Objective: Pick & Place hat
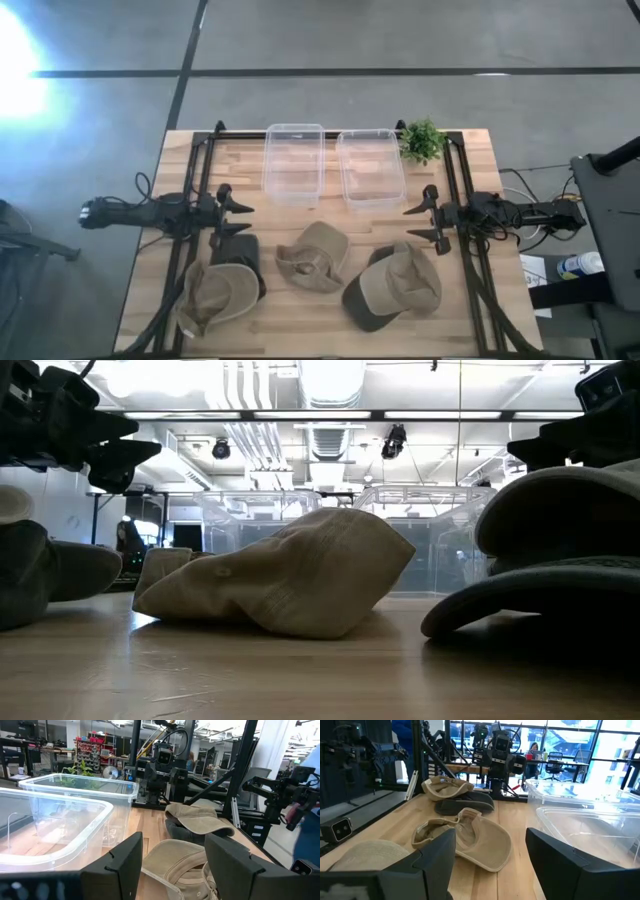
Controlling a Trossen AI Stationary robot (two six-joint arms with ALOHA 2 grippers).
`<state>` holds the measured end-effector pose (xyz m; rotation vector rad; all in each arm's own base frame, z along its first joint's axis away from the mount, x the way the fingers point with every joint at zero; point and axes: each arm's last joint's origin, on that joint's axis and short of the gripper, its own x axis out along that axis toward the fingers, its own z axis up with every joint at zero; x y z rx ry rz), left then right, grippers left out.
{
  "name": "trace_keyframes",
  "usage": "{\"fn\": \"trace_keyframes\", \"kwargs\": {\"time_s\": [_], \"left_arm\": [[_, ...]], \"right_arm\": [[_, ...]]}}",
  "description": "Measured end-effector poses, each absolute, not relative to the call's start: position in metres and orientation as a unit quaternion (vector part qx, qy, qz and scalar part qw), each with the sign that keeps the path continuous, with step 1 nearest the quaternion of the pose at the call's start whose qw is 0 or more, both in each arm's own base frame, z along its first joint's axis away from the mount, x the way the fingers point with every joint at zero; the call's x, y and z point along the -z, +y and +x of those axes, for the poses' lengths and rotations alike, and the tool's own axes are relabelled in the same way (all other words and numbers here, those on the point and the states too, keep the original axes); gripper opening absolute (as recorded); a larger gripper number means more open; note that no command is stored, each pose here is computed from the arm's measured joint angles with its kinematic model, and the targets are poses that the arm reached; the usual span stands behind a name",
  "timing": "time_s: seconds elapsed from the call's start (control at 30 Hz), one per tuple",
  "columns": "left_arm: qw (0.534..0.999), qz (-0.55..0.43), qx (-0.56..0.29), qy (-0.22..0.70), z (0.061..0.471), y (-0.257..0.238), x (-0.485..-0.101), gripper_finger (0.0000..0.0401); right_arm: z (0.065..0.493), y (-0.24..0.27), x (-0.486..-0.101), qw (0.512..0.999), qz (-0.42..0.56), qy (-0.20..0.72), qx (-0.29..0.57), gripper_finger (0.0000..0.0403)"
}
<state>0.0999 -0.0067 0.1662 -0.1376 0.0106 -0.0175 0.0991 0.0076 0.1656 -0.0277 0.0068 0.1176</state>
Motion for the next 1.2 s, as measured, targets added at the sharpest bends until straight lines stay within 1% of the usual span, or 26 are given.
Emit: {"fn": "trace_keyframes", "kwargs": {"time_s": [0.03, 0.07, 0.13, 0.2, 0.23, 0.3, 0.4, 0.47, 0.53, 0.63, 0.8, 0.87, 0.97, 1.03, 1.07, 1.1, 1.2], "left_arm": [[0.998, -0.069, 0.009, 0.005, 0.1, -0.007, -0.166, 0.0208], [0.998, -0.069, 0.009, 0.005, 0.1, -0.007, -0.166, 0.0208], [0.998, -0.069, 0.009, 0.005, 0.1, -0.007, -0.166, 0.0208], [0.998, -0.069, 0.009, 0.005, 0.1, -0.007, -0.166, 0.0208], [0.998, -0.069, 0.009, 0.005, 0.1, -0.007, -0.166, 0.0208], [0.998, -0.069, 0.009, 0.005, 0.1, -0.007, -0.166, 0.0208], [0.998, -0.069, 0.009, 0.005, 0.1, -0.007, -0.166, 0.0208], [0.998, -0.069, 0.009, 0.005, 0.1, -0.007, -0.166, 0.0208], [0.998, -0.069, 0.009, 0.005, 0.1, -0.007, -0.166, 0.0208], [0.998, -0.069, 0.008, 0.005, 0.1, -0.007, -0.166, 0.0208], [0.994, -0.109, -0.013, -0.012, 0.1, -0.005, -0.169, 0.0208], [0.984, -0.178, -0.006, -0.032, 0.1, -0.005, -0.173, 0.0208], [0.943, -0.324, 0.013, -0.069, 0.099, -0.006, -0.181, 0.0208], [0.912, -0.402, 0.026, -0.083, 0.098, -0.005, -0.184, 0.0208], [0.901, -0.424, 0.029, -0.089, 0.098, -0.005, -0.185, 0.0208], [0.894, -0.437, 0.024, -0.093, 0.098, -0.005, -0.185, 0.0208], [0.896, -0.432, -0.004, -0.1, 0.098, -0.003, -0.184, 0.0208]], "right_arm": [[0.099, 0.007, -0.166, 0.998, -0.015, 0.002, -0.055, 0.0237], [0.099, 0.006, -0.167, 0.999, -0.016, -0.002, -0.033, 0.0237], [0.099, 0.002, -0.168, 0.999, -0.014, -0.005, 0.033, 0.0237], [0.099, 0.0, -0.168, 0.997, 0.033, -0.011, 0.073, 0.0237], [0.099, 0.0, -0.168, 0.993, 0.084, -0.015, 0.079, 0.0237], [0.099, 0.0, -0.168, 0.972, 0.221, -0.028, 0.078, 0.0237], [0.099, 0.0, -0.168, 0.91, 0.407, -0.042, 0.072, 0.0237], [0.099, -0.001, -0.168, 0.866, 0.492, -0.049, 0.068, 0.0237], [0.099, -0.001, -0.168, 0.832, 0.548, -0.054, 0.065, 0.0237], [0.099, -0.002, -0.168, 0.824, 0.556, -0.068, 0.083, 0.0237], [0.098, -0.004, -0.171, 0.799, 0.582, -0.107, 0.106, 0.0237], [0.098, -0.005, -0.176, 0.784, 0.599, -0.13, 0.097, 0.0237], [0.101, -0.004, -0.181, 0.763, 0.625, -0.147, 0.076, 0.0237], [0.105, -0.003, -0.179, 0.751, 0.643, -0.132, 0.071, 0.0237], [0.107, -0.003, -0.176, 0.745, 0.653, -0.116, 0.073, 0.0237], [0.11, -0.001, -0.174, 0.739, 0.663, -0.093, 0.076, 0.0236], [0.119, 0.004, -0.174, 0.721, 0.687, -0.015, 0.087, 0.023]]}}
